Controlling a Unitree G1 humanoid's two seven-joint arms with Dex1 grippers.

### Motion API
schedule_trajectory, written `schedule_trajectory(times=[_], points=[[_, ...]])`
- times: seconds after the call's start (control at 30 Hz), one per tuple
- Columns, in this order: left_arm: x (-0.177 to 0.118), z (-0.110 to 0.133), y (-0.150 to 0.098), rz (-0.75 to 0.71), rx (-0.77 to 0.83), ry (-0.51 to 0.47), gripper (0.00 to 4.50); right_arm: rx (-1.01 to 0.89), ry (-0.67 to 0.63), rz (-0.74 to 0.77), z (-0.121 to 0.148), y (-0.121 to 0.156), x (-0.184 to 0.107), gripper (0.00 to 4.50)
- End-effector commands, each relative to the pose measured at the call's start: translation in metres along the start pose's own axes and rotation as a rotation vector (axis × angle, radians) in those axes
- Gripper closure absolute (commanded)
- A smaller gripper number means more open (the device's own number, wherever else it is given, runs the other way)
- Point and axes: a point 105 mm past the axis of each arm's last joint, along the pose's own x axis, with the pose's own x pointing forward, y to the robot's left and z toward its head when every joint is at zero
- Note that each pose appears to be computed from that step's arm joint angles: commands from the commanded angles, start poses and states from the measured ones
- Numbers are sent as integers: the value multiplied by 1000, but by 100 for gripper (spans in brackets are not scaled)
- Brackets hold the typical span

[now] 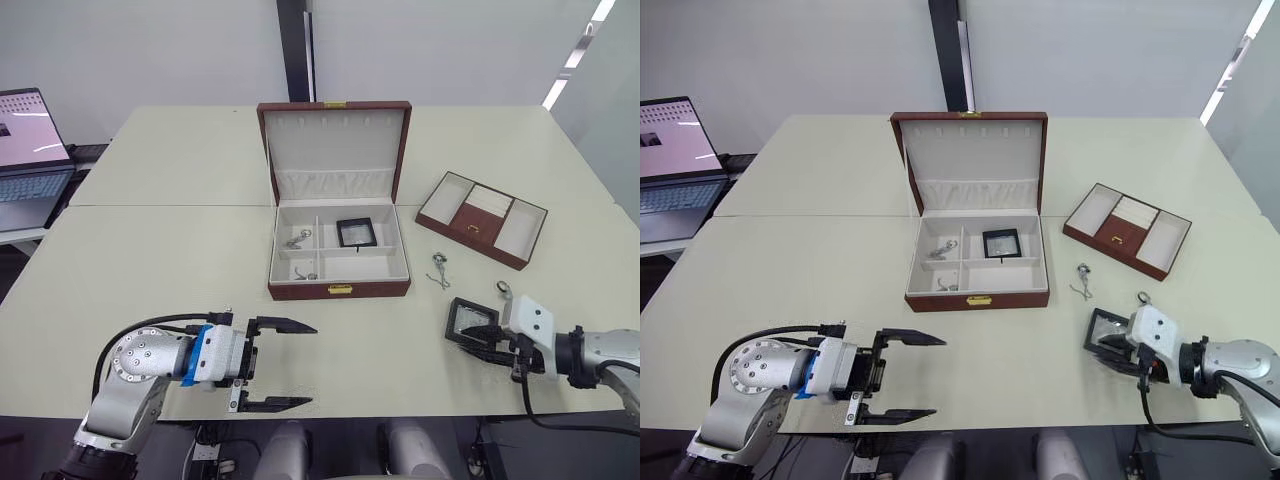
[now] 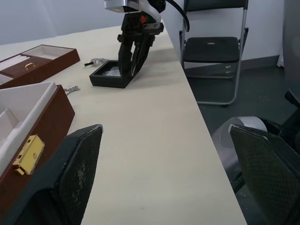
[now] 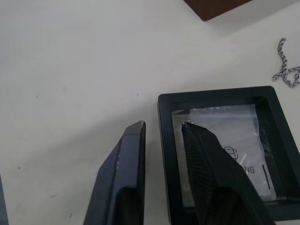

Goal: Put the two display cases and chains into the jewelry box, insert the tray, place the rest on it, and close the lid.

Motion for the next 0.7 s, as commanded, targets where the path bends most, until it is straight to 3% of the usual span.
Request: schedule_trajectory(times=[0.03,0.23,0.5,0.7], points=[[1,4,1,8,13,-19,0,-28,-16,-14,6,-3,-3,434],[4,6,4,30,-16,-34,0,-28,-35,-16,10,-6,-7,449],[1,15,25,206,-69,-45,0,-42,-132,75,62,-17,-17,449],[0,21,38,408,-124,-80,0,-117,-120,193,102,-33,-9,449]])
